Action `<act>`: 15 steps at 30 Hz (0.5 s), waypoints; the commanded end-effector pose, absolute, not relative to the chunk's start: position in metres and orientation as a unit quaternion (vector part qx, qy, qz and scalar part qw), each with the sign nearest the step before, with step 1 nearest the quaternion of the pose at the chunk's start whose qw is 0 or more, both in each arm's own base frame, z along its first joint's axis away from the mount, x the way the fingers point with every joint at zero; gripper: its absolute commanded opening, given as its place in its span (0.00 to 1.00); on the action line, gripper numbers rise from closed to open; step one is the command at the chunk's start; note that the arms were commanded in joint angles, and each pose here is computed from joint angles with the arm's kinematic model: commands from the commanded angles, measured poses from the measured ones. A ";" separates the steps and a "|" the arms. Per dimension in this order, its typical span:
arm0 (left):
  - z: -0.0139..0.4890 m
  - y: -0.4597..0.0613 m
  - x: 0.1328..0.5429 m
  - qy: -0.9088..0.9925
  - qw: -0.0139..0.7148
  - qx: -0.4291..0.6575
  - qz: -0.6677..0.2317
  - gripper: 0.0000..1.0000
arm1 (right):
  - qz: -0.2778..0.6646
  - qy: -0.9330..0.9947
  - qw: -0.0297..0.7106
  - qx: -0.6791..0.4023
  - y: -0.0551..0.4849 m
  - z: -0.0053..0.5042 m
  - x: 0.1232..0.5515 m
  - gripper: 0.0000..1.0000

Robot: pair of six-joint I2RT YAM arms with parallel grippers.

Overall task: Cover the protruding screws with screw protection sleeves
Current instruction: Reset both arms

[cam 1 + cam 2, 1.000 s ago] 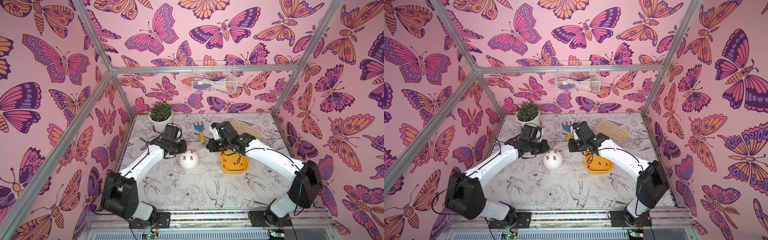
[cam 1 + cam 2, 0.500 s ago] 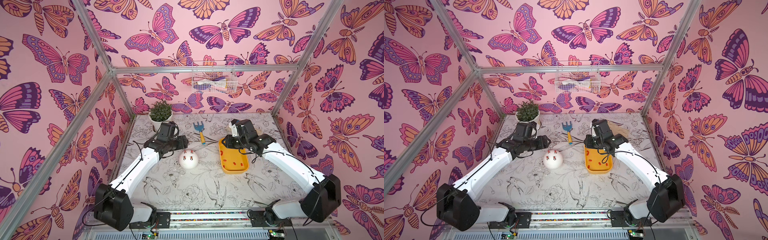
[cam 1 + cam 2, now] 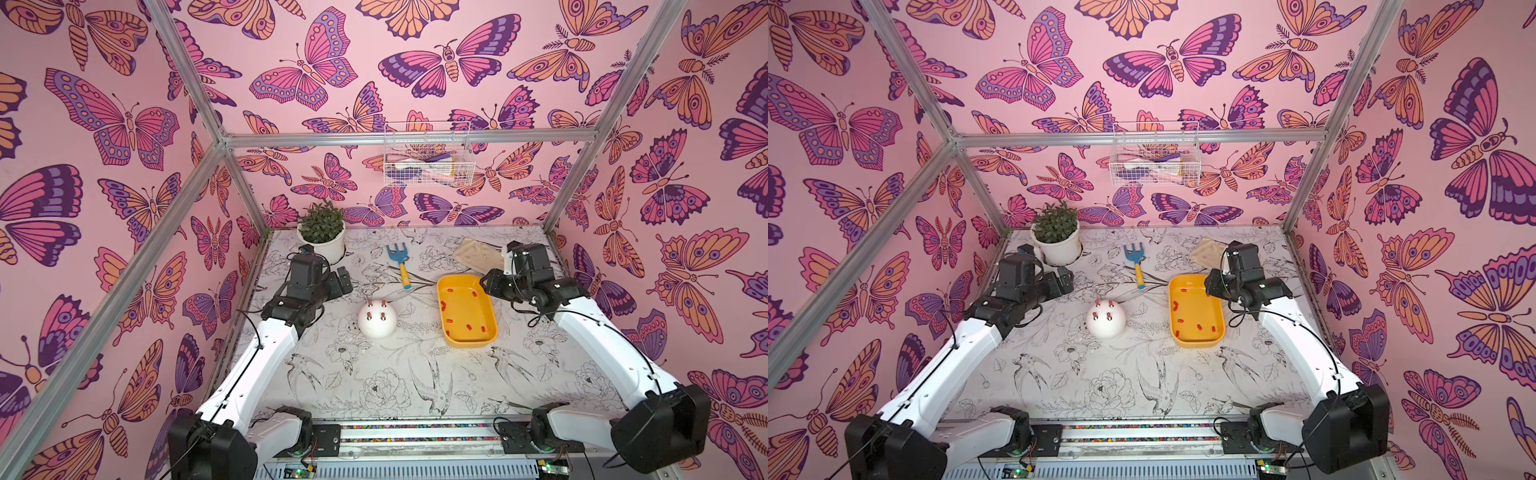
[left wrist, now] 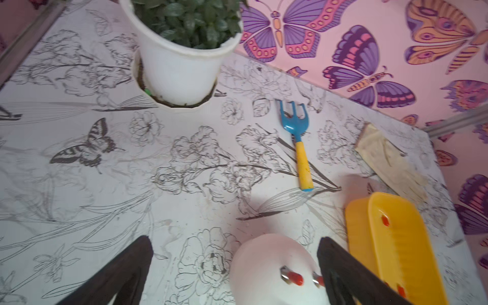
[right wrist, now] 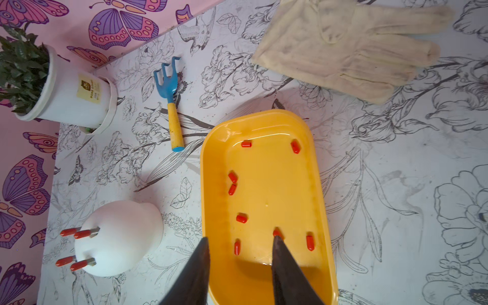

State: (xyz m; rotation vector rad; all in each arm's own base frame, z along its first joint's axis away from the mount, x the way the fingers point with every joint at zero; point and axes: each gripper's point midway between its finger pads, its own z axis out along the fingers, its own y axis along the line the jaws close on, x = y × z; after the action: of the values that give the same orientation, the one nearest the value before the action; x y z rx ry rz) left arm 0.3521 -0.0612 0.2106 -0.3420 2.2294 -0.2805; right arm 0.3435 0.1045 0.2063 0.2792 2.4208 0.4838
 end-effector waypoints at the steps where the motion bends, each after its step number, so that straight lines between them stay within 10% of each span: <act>1: 0.210 -0.029 0.359 0.870 0.457 -0.174 -0.059 1.00 | 0.165 0.926 0.321 0.110 0.090 0.203 0.341 0.52; 5: 0.200 -0.006 0.365 0.854 0.490 -0.174 0.002 1.00 | 0.151 0.927 0.320 0.122 0.075 0.197 0.348 0.87; 15: 0.175 0.037 0.373 0.770 0.592 -0.219 0.093 0.99 | 0.095 0.917 0.360 0.142 0.043 0.196 0.365 1.00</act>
State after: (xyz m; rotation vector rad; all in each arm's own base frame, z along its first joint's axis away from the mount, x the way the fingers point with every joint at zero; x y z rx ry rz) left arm 0.3625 0.0247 0.1535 -0.4780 1.9913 0.1895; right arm 0.3595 0.0565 0.1967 0.3695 2.3995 0.3315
